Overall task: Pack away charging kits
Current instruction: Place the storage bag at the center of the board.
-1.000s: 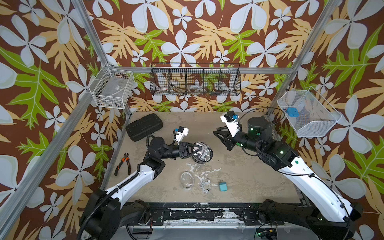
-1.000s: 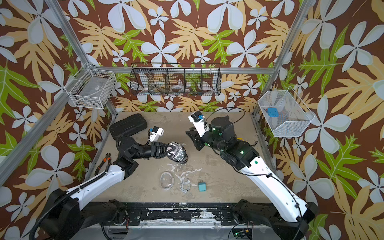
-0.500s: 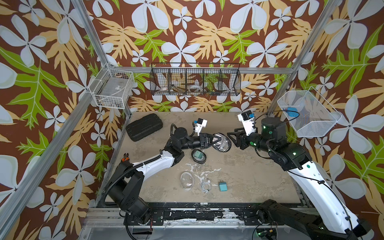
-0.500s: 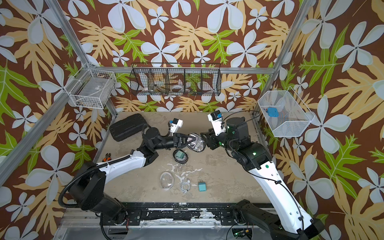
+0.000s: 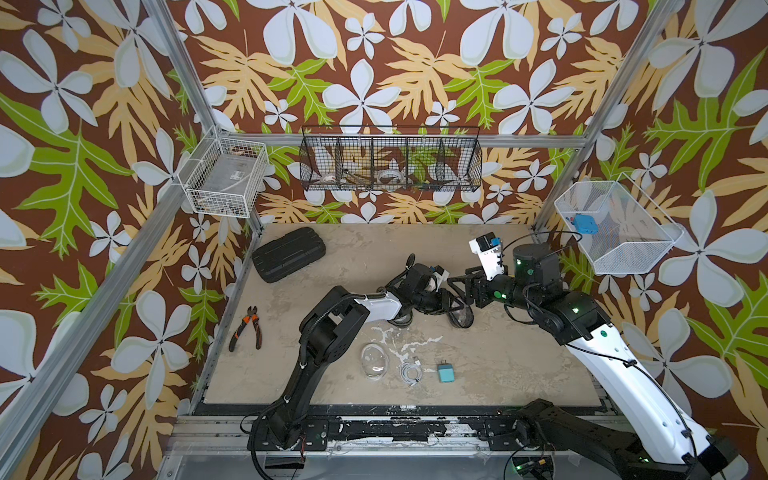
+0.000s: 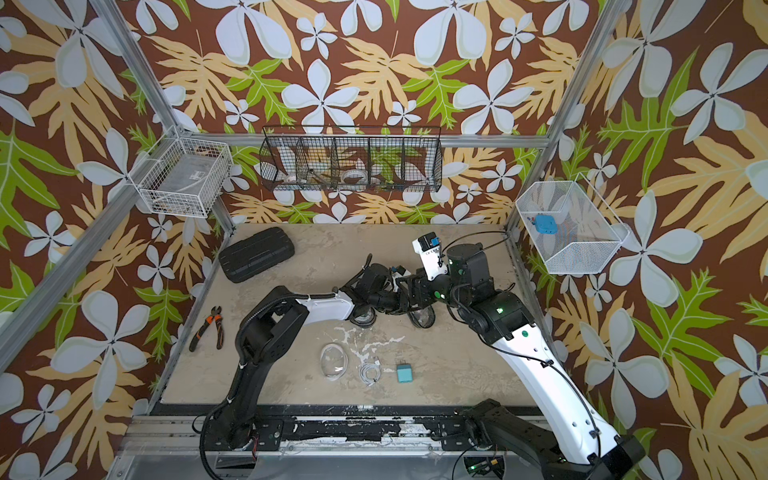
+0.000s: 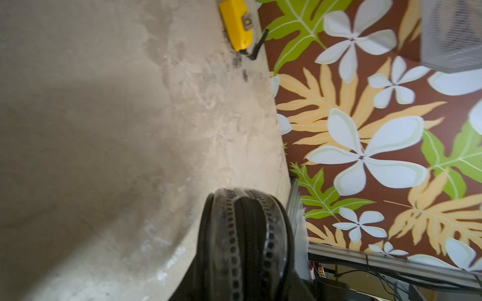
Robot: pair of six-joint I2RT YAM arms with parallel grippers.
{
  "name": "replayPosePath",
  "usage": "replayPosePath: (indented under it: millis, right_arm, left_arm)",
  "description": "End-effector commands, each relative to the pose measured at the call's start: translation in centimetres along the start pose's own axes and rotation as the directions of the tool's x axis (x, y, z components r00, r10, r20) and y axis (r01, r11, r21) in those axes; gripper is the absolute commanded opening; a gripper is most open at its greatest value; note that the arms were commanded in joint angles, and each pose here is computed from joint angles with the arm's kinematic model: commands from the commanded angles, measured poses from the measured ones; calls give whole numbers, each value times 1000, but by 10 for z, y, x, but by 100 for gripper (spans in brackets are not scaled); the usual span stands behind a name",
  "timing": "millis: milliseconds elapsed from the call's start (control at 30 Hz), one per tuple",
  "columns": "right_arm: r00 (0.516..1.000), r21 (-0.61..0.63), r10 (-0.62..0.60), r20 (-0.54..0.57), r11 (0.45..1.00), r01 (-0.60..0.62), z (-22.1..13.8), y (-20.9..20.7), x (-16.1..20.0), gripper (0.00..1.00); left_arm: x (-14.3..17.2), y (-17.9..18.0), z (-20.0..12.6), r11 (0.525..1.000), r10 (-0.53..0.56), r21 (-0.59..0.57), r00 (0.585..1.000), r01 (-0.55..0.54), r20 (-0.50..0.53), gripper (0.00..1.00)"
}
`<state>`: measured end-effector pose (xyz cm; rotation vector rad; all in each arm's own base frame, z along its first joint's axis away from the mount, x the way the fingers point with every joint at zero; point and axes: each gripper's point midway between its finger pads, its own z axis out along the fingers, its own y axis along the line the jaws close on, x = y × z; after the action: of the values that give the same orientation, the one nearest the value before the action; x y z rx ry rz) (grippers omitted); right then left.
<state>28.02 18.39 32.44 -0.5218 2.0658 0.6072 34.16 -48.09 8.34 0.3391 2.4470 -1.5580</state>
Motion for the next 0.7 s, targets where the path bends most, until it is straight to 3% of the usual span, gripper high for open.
replayPosePath:
  millis: [0,200,267,433,567,667]
  right_arm:
    - [1000,18,-19,20,1000,19,1,-3,-4,69]
    - [999,10,-17,31,1000,17,-3,-1,-4,69]
    - [999,8,-18,32,1000,17,-5,0,-4,69]
    - [999,-18,-18,37,1000,19,-10,5,-3,71]
    - [999,-21,-10,45,1000,11,-9,5,-1,72]
    - [999,-16,-8,43,1000,9,-6,3,3,72]
  left_arm:
    - [4,19,6,995,45,-91,998,-49,-45,15]
    - [1,43,-10,956,106,-268,992,-120,-67,53]
    - [-8,43,-29,924,145,-350,988,-152,-46,57]
    - [-20,38,-99,795,221,-574,975,-196,-27,66]
    - [11,44,-151,716,172,-682,984,-150,-36,66]
    - [49,52,-190,658,111,-750,994,-63,14,69]
